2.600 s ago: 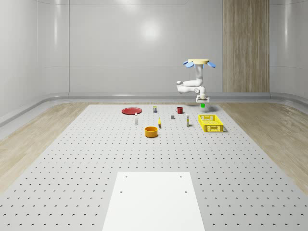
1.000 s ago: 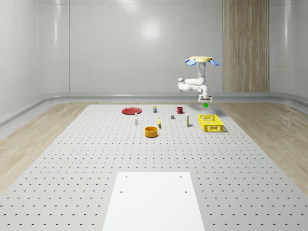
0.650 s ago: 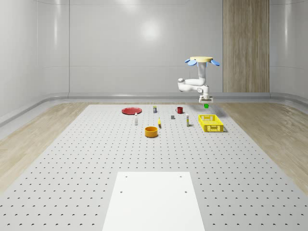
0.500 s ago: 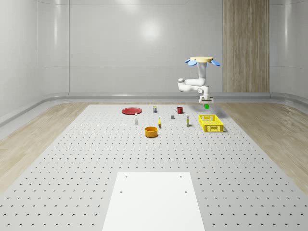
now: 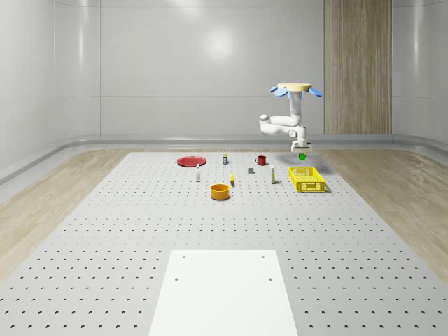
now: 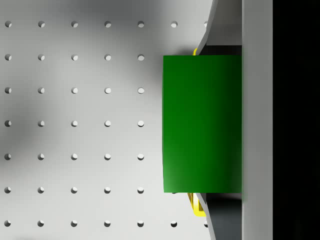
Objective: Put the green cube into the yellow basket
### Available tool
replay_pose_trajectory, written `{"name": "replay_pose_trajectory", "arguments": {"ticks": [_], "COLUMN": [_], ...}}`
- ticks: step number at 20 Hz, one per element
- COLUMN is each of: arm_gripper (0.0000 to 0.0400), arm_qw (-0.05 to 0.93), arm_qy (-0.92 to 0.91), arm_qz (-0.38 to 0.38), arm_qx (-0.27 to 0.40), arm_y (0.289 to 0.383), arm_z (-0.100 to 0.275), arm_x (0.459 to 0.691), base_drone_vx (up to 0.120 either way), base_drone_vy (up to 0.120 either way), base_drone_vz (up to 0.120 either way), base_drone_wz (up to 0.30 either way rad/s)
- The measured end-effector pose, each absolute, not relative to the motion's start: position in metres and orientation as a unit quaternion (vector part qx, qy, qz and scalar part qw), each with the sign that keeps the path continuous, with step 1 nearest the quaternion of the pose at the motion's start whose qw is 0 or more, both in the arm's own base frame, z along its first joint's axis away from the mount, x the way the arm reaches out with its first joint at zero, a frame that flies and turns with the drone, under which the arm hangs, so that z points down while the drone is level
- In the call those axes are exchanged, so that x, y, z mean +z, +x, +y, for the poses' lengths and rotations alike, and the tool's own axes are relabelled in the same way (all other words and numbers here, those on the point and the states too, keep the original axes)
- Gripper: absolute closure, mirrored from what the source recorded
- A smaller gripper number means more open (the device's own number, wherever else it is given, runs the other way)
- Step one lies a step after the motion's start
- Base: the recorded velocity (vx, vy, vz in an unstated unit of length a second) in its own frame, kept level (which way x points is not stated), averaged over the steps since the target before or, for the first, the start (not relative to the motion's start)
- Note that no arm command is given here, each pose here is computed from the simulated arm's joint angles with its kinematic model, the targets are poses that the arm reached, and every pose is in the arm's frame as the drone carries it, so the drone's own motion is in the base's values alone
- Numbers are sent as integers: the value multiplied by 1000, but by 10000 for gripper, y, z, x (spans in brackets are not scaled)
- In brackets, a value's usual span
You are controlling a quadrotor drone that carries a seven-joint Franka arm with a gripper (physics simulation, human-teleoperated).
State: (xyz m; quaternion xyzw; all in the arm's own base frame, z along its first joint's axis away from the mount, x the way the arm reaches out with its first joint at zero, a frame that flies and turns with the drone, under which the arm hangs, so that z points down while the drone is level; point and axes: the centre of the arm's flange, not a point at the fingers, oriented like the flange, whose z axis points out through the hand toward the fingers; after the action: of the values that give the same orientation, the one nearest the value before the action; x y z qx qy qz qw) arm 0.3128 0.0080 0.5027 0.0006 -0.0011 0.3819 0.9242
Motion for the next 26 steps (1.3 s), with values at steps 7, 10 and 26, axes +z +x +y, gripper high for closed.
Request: {"name": "replay_pose_trajectory", "arguments": {"ticks": [7,10,26], "arm_gripper": [149,149,149], "arm_qw": [924,924,924], "arm_qy": [1,1,1], "arm_qz": [-1,-1,-1], "arm_qx": [382,382,382], "arm_y": [3128,3128,3128], "arm_z": [80,80,80], "arm_x": [5027,5027,5027], "base_drone_vx": [120,120,120], "base_drone_vy": [-34,-67,0], "base_drone_vz": [0,-27,-83], "base_drone_wz": [0,0,0]}}
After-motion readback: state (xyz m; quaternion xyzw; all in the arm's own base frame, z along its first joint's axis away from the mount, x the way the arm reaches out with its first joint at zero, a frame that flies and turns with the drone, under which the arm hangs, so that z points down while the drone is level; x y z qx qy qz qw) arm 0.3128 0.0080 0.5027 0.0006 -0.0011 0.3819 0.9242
